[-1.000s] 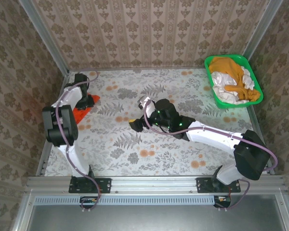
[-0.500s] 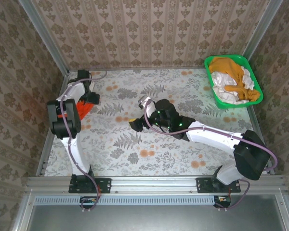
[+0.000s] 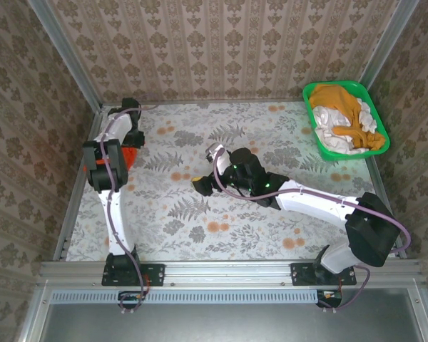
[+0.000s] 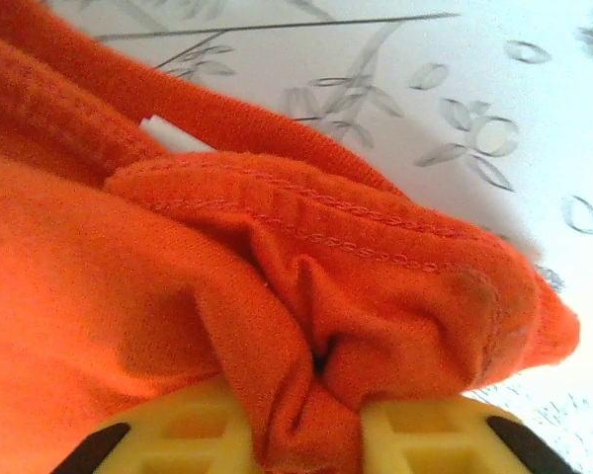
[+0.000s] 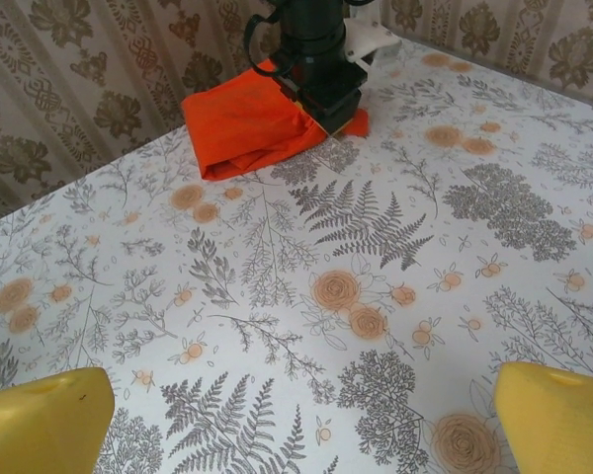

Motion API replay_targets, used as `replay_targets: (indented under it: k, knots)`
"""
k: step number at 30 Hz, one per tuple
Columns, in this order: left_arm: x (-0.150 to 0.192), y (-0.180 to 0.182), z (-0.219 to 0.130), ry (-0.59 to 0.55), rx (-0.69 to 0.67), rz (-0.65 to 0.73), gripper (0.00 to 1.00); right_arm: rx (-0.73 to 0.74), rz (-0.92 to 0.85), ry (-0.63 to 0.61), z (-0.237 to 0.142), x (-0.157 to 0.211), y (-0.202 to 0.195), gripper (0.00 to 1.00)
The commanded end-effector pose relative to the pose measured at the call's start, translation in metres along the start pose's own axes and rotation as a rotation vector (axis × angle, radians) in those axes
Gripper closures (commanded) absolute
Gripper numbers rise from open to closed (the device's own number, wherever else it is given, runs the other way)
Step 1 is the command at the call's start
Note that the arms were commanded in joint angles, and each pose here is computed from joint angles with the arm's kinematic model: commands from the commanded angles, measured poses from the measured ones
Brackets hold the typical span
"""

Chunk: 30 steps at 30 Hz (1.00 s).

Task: Fold and stack the t-shirts

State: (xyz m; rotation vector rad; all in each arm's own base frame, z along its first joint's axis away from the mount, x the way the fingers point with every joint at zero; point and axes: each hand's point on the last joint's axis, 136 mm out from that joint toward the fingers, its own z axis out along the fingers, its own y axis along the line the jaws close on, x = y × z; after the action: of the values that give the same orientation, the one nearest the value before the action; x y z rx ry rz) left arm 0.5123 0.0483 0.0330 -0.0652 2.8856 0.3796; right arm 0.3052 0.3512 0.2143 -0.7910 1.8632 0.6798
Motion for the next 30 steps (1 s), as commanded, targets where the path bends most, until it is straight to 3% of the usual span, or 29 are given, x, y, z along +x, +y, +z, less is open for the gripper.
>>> replay_targets:
  k: [1,11,17,22,28,30]
  knots:
    - [0.027,0.034,0.005,0.114,-0.092,-0.168,0.80,0.023,0.009,0.019,-0.001,0.009,-0.003,0.00]
    - [0.048,0.086,0.006,0.149,-0.120,-0.299,0.82,0.029,0.009,0.028,0.000,0.012,-0.005,0.00]
    - [0.045,0.084,0.002,0.128,-0.076,-0.359,0.78,0.014,0.019,0.028,0.004,0.011,-0.002,0.00]
    - [0.034,0.082,-0.031,0.026,-0.082,-0.352,0.32,0.039,0.021,-0.011,-0.005,0.000,-0.006,0.00]
    - [0.023,0.057,-0.100,-0.222,0.033,-0.359,0.01,0.126,0.044,-0.051,-0.022,-0.006,-0.035,0.00]
    - [0.024,0.047,-0.122,-0.320,0.069,-0.333,0.00,0.170,0.063,-0.076,-0.034,-0.010,-0.049,0.00]
